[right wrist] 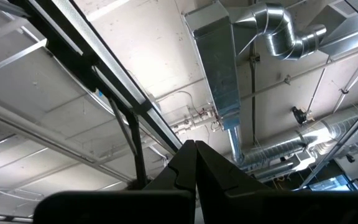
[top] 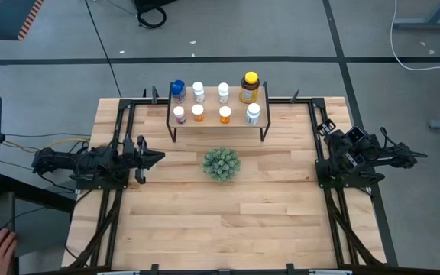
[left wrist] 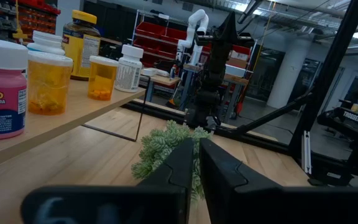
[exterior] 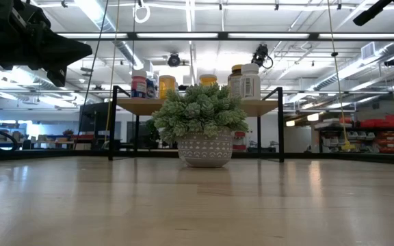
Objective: Pick and place medicine bottles onto shelf by color
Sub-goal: Return to Home Position
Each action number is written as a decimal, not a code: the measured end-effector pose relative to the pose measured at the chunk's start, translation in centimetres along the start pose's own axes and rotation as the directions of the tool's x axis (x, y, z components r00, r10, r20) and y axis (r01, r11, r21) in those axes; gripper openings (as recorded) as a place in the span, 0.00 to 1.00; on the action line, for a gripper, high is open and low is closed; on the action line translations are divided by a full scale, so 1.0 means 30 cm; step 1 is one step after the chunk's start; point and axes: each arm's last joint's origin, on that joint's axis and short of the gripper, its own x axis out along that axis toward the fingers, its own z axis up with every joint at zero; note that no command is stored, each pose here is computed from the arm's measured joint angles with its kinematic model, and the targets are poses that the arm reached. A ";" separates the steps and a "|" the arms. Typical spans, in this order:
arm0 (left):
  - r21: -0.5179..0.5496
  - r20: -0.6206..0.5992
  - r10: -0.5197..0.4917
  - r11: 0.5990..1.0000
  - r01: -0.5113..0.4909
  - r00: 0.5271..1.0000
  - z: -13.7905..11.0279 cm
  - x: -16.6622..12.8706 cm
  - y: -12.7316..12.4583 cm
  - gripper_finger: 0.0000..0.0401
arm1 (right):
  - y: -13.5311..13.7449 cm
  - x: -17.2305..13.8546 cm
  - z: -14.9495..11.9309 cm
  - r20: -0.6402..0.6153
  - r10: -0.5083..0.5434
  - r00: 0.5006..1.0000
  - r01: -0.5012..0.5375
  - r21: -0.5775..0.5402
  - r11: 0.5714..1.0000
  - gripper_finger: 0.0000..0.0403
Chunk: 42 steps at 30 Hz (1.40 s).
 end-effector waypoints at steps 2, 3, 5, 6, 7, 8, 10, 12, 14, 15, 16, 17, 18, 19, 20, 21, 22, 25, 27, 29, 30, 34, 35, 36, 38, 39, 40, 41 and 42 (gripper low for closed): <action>0.000 0.000 -0.001 1.000 0.001 1.000 0.000 0.000 0.000 0.09 | 0.000 0.000 0.000 0.000 0.001 1.000 -0.001 0.000 1.000 0.02; 0.000 0.000 0.000 1.000 0.000 1.000 0.000 0.000 0.000 0.08 | 0.000 0.000 0.000 0.000 0.000 1.000 0.000 0.000 1.000 0.02; 0.000 0.000 -0.001 1.000 0.001 1.000 0.000 0.000 0.000 0.07 | 0.000 0.000 0.000 0.000 0.000 1.000 0.000 0.000 1.000 0.02; 0.000 0.000 0.000 1.000 0.000 1.000 0.000 0.000 0.000 0.07 | 0.000 0.000 0.000 0.000 0.000 1.000 0.000 0.000 1.000 0.02; 0.000 0.001 0.000 1.000 0.000 1.000 0.000 0.000 0.000 0.07 | 0.000 0.000 0.000 0.000 0.000 1.000 0.000 0.000 1.000 0.02; 0.000 0.000 0.000 1.000 0.000 1.000 0.000 0.000 0.000 0.06 | 0.000 0.000 0.000 0.000 0.000 1.000 0.000 0.000 1.000 0.02; 0.000 0.000 0.000 1.000 0.000 1.000 0.000 0.000 0.000 0.06 | 0.000 0.000 0.000 0.000 0.000 1.000 0.000 0.000 1.000 0.02; 0.000 0.000 -0.001 1.000 0.001 1.000 0.000 0.000 0.000 0.06 | 0.000 0.000 0.000 0.000 0.000 1.000 0.000 0.000 1.000 0.02; 0.000 0.000 0.000 1.000 0.000 1.000 0.000 0.000 0.000 0.07 | 0.000 0.000 0.000 0.000 0.000 1.000 0.000 0.000 1.000 0.02; 0.000 0.000 0.000 1.000 0.000 1.000 0.000 0.000 0.000 0.07 | 0.000 0.000 0.000 0.000 0.000 1.000 0.000 0.000 1.000 0.02; 0.000 0.000 -0.001 1.000 0.001 1.000 0.000 0.000 0.000 0.08 | 0.000 0.000 0.000 0.000 0.000 1.000 0.000 0.000 1.000 0.02; 0.000 0.000 0.000 1.000 0.000 1.000 0.000 0.000 0.000 0.08 | 0.000 0.000 0.000 0.000 0.000 1.000 0.000 0.000 1.000 0.02; 0.000 0.001 0.000 1.000 0.000 1.000 0.000 0.000 0.000 0.08 | 0.000 0.000 0.000 0.000 0.000 1.000 0.000 0.000 1.000 0.02; 0.000 0.000 0.000 1.000 0.000 1.000 0.000 0.000 0.000 0.09 | 0.000 0.000 0.000 0.000 0.000 1.000 0.000 0.000 1.000 0.02; 0.000 0.000 0.000 1.000 0.000 1.000 0.000 0.000 0.000 0.09 | 0.000 0.000 0.000 0.000 0.000 1.000 0.000 0.000 1.000 0.02; 0.000 0.000 0.000 1.000 0.000 1.000 0.000 0.000 0.000 0.09 | 0.000 0.000 0.000 0.000 0.000 1.000 0.000 0.000 1.000 0.02; 0.000 0.000 0.000 1.000 0.000 1.000 0.000 0.000 0.000 0.09 | 0.000 0.000 0.000 0.000 0.000 1.000 0.000 0.000 1.000 0.02; 0.000 0.000 0.000 1.000 0.000 1.000 0.000 0.000 0.000 0.08 | 0.000 0.000 0.000 0.000 0.000 1.000 0.000 0.000 1.000 0.02; 0.000 0.000 0.000 1.000 0.000 1.000 0.000 0.000 0.000 0.07 | 0.000 0.000 0.000 0.000 0.000 1.000 0.000 0.000 1.000 0.02; 0.000 0.000 0.000 1.000 0.000 1.000 0.000 0.000 0.000 0.06 | 0.000 0.000 0.000 0.000 0.000 1.000 0.000 0.000 1.000 0.02; 0.000 0.000 0.000 1.000 0.000 1.000 0.000 0.000 0.000 0.06 | 0.000 0.000 0.000 0.000 0.000 1.000 0.000 0.000 1.000 0.02; 0.000 0.000 -0.001 1.000 0.001 1.000 0.000 0.000 0.000 0.07 | 0.000 0.000 0.000 0.000 0.000 1.000 0.000 0.000 1.000 0.02; 0.000 0.000 0.000 1.000 0.000 1.000 0.000 0.000 0.000 0.07 | 0.000 0.000 0.000 0.000 0.000 1.000 0.000 0.000 1.000 0.02; 0.000 0.000 0.000 1.000 0.000 1.000 0.000 0.000 0.000 0.07 | 0.000 0.000 0.000 0.000 0.000 1.000 0.000 0.000 1.000 0.02; 0.000 0.000 -0.001 1.000 0.001 1.000 0.000 0.000 0.000 0.08 | 0.000 0.000 0.000 0.000 0.000 1.000 0.000 0.000 1.000 0.02; 0.000 0.000 0.000 1.000 0.000 1.000 0.000 0.000 0.000 0.09 | 0.000 0.000 0.000 -0.001 0.000 1.000 0.000 0.000 1.000 0.02; 0.000 0.000 0.000 1.000 0.000 1.000 0.000 0.000 0.000 0.09 | 0.000 0.000 0.000 -0.001 0.000 1.000 0.000 0.000 1.000 0.02; 0.000 0.000 0.000 1.000 0.000 1.000 0.000 0.000 0.000 0.09 | 0.000 0.000 0.000 0.000 0.000 1.000 0.000 0.000 1.000 0.02; 0.000 0.000 0.000 1.000 0.000 1.000 0.000 0.000 0.000 0.09 | 0.000 0.000 0.000 0.000 0.000 1.000 0.000 0.000 1.000 0.02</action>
